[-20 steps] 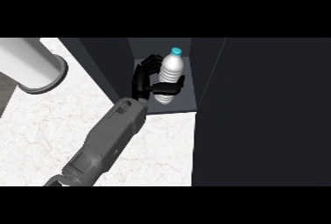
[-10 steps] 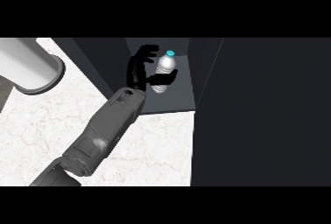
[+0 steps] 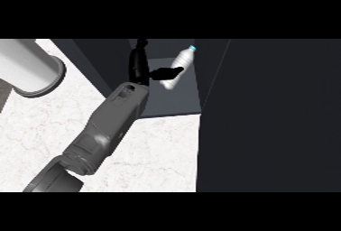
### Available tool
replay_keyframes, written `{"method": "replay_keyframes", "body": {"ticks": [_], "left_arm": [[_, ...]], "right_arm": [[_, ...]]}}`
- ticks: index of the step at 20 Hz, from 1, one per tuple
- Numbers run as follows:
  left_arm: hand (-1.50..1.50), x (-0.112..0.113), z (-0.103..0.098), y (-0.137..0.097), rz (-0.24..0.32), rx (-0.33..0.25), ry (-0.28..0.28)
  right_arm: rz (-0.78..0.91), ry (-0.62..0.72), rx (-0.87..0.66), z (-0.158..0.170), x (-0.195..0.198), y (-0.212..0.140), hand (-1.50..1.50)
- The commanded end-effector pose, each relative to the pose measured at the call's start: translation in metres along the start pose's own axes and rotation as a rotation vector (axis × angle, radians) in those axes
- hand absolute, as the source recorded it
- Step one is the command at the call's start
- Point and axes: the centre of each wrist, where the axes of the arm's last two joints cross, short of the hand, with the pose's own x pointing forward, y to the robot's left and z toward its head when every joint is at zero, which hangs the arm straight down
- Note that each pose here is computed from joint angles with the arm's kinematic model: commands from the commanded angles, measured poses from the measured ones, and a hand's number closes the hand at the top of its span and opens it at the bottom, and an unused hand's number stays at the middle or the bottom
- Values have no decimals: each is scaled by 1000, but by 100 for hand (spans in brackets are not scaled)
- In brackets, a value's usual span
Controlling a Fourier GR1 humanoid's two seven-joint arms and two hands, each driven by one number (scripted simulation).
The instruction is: Pick up the bottled water, place it into the cabinet and close the cabinet
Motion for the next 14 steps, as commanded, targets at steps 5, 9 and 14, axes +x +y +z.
{"method": "replay_keyframes", "body": {"ticks": [5,9,14], "left_arm": [[150,26,-4,-6,409,-111,-161],[150,34,-8,-8,444,-150,-140],[150,22,10,-10,496,-152,-149]], "right_arm": [[-64,-32,-16,-8,9,5,-150],[-53,-40,-2,-13,19,5,-150],[-43,-38,-6,-18,24,7,-150]]}}
